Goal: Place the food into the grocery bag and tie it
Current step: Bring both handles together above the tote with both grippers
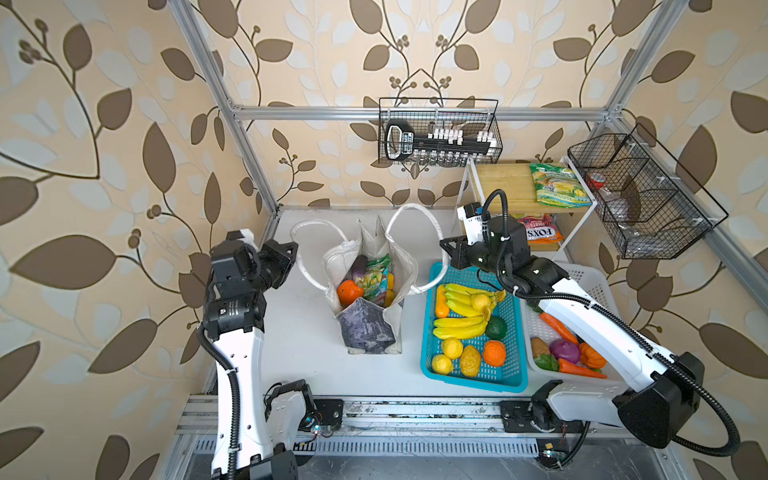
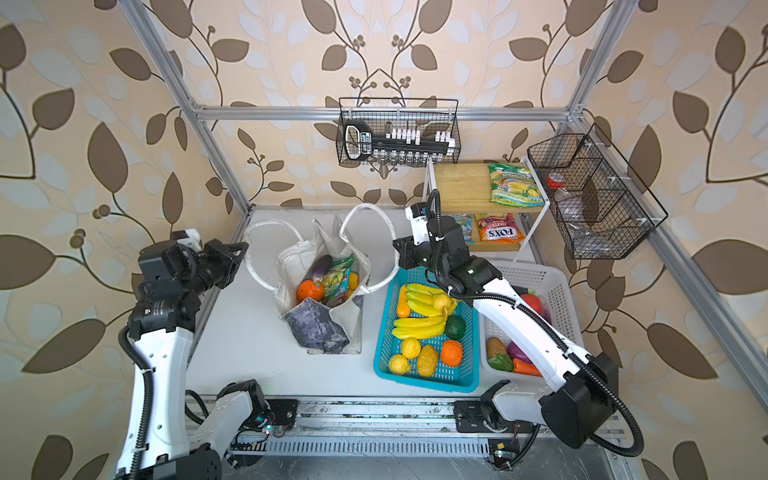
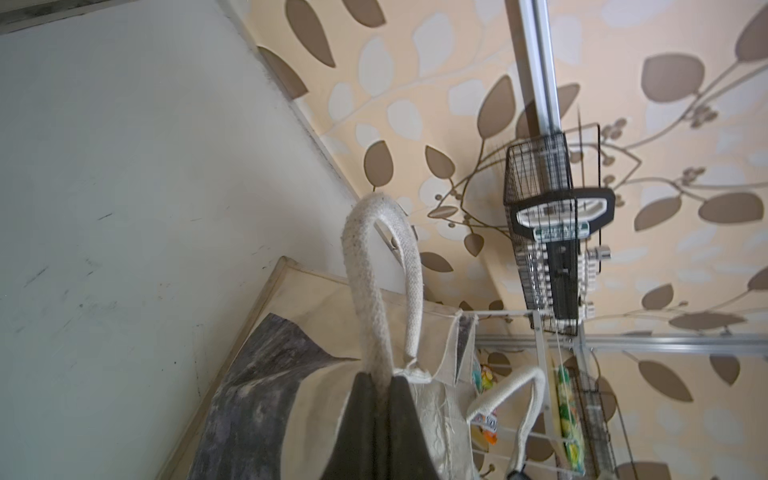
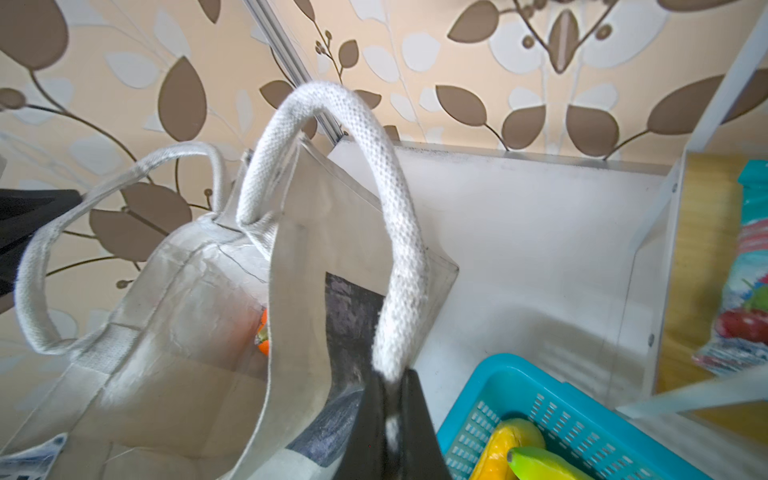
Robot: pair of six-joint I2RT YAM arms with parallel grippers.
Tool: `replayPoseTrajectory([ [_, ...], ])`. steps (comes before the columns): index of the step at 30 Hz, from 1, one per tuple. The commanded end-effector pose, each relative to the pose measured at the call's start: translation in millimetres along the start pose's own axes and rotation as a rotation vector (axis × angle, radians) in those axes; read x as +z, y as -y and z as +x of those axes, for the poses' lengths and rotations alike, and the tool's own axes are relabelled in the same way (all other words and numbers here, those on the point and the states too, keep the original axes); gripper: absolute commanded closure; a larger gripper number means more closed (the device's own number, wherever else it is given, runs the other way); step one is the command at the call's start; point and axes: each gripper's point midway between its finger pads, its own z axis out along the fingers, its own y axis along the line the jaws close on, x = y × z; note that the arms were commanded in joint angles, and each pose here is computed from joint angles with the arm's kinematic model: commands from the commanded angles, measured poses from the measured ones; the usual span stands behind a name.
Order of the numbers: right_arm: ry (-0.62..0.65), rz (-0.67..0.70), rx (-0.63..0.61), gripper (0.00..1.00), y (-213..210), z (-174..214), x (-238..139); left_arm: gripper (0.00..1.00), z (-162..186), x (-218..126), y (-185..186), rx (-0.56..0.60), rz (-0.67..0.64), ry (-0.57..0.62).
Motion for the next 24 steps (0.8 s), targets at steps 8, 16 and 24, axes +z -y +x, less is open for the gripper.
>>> replayPoseTrajectory([
  [8,0.056,-0.232,-0.101,1.0,-95,-28,5,1.0,66,12,101,0.326,0.275,-0.199],
  [16,-0.02,-0.392,-0.152,1.0,-152,-2,37,1.0,79,-4,130,0.379,0.375,-0.204],
  [24,0.006,-0.473,-0.163,1.0,-170,18,72,1.0,101,-5,136,0.389,0.44,-0.312],
])
